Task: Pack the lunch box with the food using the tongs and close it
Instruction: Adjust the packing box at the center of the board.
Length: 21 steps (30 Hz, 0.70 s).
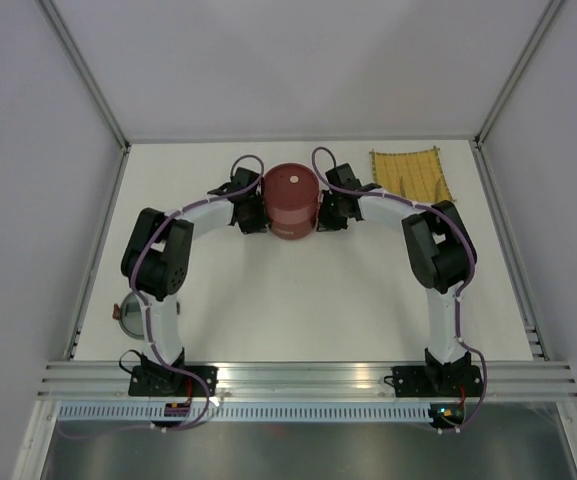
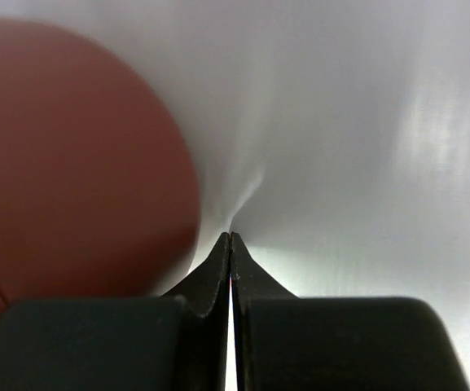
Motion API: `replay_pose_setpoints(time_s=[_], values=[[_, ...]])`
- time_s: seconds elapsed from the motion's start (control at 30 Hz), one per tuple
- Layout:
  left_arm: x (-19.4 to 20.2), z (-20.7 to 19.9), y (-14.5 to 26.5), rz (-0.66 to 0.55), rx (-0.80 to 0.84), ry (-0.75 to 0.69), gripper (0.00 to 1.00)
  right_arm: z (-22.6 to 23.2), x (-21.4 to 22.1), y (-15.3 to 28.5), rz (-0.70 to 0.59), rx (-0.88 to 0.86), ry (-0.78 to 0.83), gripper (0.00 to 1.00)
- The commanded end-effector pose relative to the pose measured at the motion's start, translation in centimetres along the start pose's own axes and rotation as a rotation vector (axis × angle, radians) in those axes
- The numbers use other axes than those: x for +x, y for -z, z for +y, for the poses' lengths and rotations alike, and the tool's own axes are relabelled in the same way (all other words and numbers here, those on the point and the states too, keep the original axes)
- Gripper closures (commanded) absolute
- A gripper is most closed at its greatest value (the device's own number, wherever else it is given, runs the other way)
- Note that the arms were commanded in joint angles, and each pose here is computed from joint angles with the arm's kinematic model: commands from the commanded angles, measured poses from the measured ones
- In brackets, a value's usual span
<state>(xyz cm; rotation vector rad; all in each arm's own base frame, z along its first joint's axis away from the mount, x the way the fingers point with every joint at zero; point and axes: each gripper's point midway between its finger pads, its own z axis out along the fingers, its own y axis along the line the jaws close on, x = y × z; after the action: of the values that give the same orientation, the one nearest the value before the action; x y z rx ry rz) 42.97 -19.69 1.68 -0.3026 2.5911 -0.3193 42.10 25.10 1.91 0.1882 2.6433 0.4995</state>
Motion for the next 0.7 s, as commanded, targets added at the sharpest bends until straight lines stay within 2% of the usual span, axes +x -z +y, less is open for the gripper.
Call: replay_pose_setpoints(time_s=[0.0,0.17,0.37,0.57,0.63,0.67], values=[[4.3,-4.8,3.4,0.127,0.261,-0.075,0.98,7.5,0.9,1.0,0.011,-0.253,0.086,1.0],[2.8,-1.4,6.2,0.09,0.285,-0.071,0.98,5.6,-1.2,1.9,-0.014,-0.217,0.099,1.0],[-0.1,1.9,9.1,-0.009,0.232,-0.045,0.98,3.6,-3.9,2.9,-0.047,-0.164,0.095,1.0],[-5.0,6.8,8.3,-0.106,0.129,0.122,0.98,1.1,-6.5,4.6,-0.092,-0.066,0.084,0.99],[-7.6,6.0,8.0,-0.16,0.158,0.133,0.98,0.2,-7.6,5.7,-0.129,-0.026,0.079,1.0],[-7.8,5.6,6.7,-0.147,0.169,0.139,0.98,0.1,-8.1,6.0,-0.143,-0.024,0.075,1.0]])
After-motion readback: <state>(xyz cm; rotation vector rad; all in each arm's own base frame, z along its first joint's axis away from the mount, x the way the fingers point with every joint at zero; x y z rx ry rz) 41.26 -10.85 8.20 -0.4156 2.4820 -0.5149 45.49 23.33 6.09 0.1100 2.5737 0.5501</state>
